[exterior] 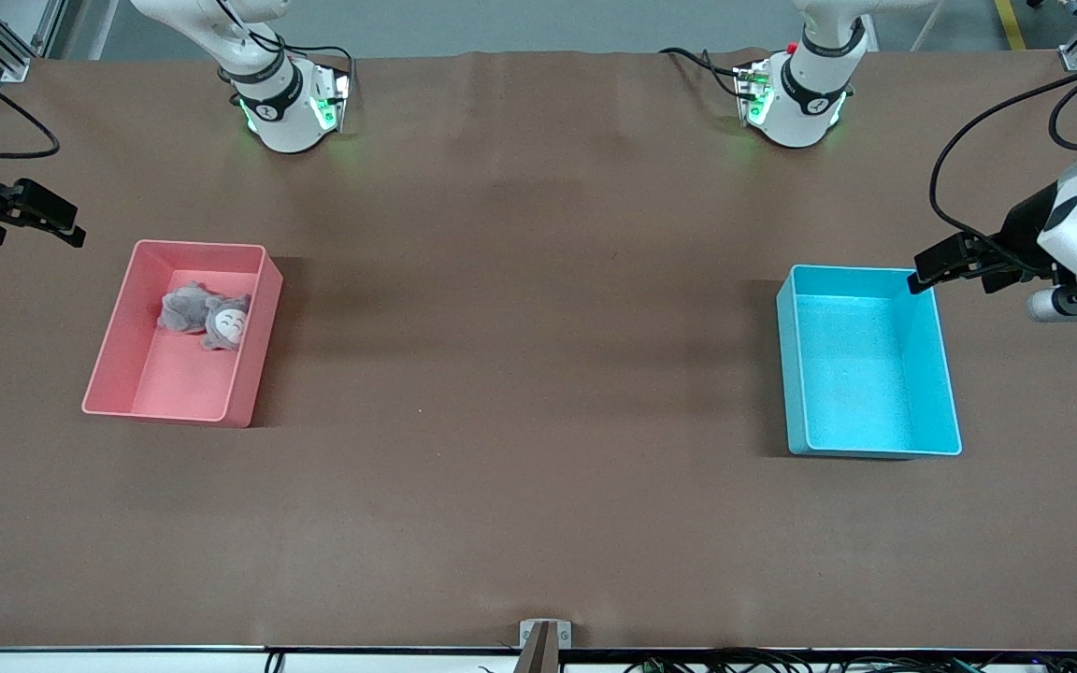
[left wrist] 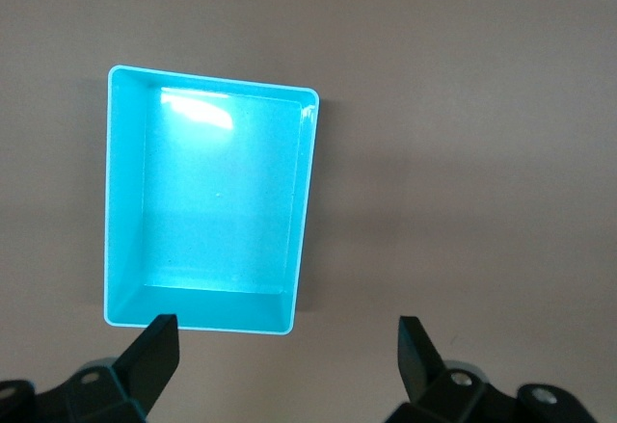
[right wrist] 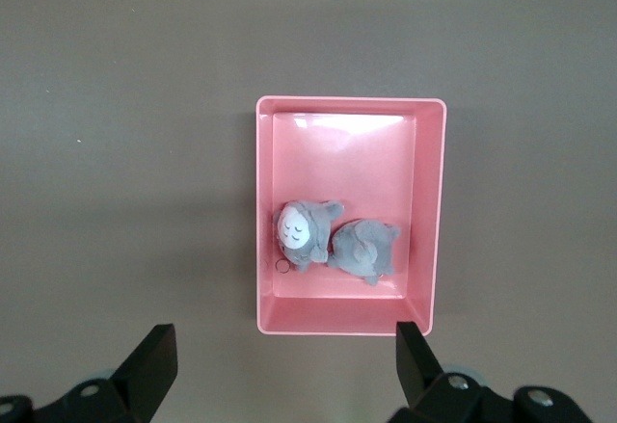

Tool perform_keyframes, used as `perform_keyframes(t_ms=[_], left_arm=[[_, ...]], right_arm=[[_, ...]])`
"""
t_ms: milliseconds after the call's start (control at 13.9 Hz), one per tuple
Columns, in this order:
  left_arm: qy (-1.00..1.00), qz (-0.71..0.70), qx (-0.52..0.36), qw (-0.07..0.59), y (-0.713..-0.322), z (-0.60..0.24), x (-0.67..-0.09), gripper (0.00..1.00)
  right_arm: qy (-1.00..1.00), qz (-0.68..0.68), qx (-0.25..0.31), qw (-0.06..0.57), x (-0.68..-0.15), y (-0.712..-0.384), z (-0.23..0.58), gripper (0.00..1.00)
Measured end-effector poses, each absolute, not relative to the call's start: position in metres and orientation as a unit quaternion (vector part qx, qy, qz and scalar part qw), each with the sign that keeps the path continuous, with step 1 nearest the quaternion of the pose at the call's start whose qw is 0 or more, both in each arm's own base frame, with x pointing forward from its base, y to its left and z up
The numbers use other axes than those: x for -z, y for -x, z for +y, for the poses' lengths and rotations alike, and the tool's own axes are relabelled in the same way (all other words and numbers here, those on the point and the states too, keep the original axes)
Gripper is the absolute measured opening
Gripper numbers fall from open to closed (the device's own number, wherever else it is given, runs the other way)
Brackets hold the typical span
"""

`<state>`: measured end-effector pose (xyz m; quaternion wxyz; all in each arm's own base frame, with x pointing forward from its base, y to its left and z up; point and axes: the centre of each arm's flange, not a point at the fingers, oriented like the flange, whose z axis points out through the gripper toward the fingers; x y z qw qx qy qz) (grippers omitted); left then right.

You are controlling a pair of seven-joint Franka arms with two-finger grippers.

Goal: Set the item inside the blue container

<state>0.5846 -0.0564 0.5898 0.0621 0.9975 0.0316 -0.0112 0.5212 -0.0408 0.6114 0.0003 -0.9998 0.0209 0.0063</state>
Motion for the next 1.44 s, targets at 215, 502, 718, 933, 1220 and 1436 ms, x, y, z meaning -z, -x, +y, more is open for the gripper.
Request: perform_keyframes(t_ms=[215,502,718,933,1220,1436], left_arm=[[-0.996,0.066,0.015,0.063,-0.589,-0.08,-0.587,1.0],[-0.99,0.122,0.028,0.063,-0.592,-0.145,-0.578,1.0],[-0.98,0.184,0.038,0.062,-0.597,-0.197,-0.565,1.0],[-0.961,0.265,0.046,0.061,-0.596,-0.249,-0.544,1.0],[-0.945,0.318,0.042,0.072,-0.594,-0.315,-0.506,1.0],[-0.94,0.328,0.04,0.079,-0.592,-0.349,-0.481,1.0]], right_arm=[[1.0,0.021,-0.007,0.0,-0.611,-0.521,-0.041,1.0],[1.0,0.021,-0.008,0.0,-0.611,-0.521,-0.041,1.0],[1.0,0.021,-0.01,0.0,-0.611,-0.52,-0.041,1.0],[1.0,0.021,-0.012,0.001,-0.61,-0.52,-0.04,1.0],[1.0,0.02,-0.014,0.001,-0.61,-0.52,-0.04,1.0],[1.0,0.02,-0.014,0.001,-0.61,-0.52,-0.04,1.0]])
